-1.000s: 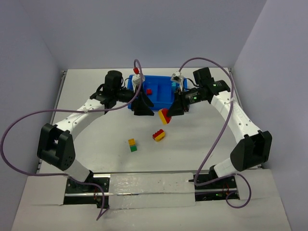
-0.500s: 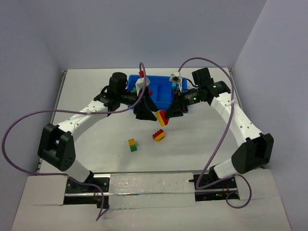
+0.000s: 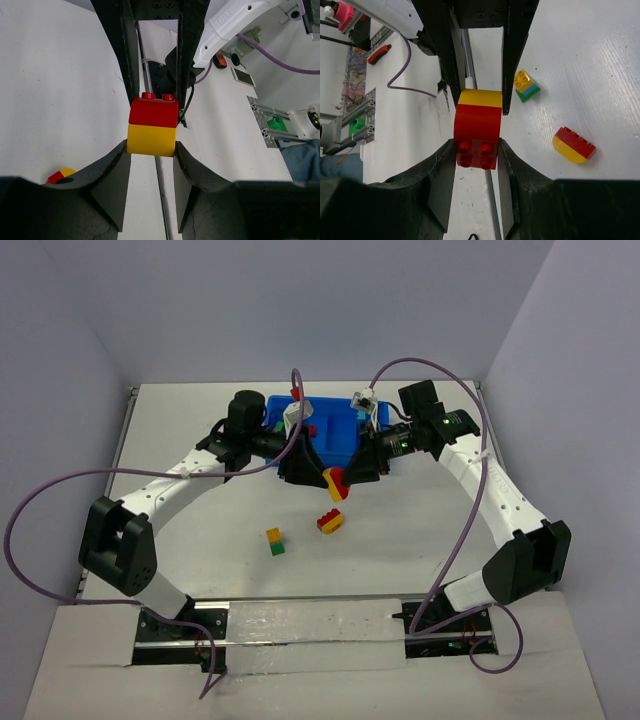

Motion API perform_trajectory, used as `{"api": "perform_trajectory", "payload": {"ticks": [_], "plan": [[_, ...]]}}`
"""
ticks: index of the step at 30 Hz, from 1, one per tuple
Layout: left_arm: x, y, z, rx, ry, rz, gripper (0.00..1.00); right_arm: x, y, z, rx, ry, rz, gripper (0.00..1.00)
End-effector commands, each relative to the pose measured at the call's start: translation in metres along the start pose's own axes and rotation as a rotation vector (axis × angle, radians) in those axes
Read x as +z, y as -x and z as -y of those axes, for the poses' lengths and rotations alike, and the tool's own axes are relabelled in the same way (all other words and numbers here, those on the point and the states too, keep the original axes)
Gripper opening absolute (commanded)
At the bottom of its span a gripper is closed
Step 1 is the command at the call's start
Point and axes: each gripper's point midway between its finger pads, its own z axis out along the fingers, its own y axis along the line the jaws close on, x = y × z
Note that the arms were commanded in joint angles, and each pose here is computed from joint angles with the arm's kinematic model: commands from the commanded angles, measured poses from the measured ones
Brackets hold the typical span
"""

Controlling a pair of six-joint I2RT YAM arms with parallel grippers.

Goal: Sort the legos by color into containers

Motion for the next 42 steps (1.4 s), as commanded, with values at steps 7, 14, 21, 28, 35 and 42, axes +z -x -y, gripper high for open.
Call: {"api": "perform_trajectory", "payload": {"ticks": [7,14,21,28,35,42], "plan": [[0.002,0.018,0.018,0.065,-0.061,0.022,0.67,-0.002,0.013,-0.014,-0.07,0.001,0.034,0.02],[0.004,0.014,0.016,0.066,-0.048,0.014,0.55,-0.002,0.013,-0.015,-0.072,0.003,0.035,0.02],[0.006,0.013,0.016,0.069,-0.052,0.01,0.24,0.0,0.013,-0.01,-0.051,-0.013,0.034,0.24],[0.006,0.015,0.013,0.066,-0.038,0.012,0.03,0.004,0.01,-0.002,-0.01,-0.037,0.023,0.97],[0.007,0.017,0.011,0.066,-0.021,0.014,0.0,0.008,0.007,0.003,0.005,-0.043,0.007,0.73],[0.007,0.017,0.006,0.056,0.0,0.015,0.0,0.013,0.003,0.0,-0.003,-0.026,-0.021,0.56]]}}
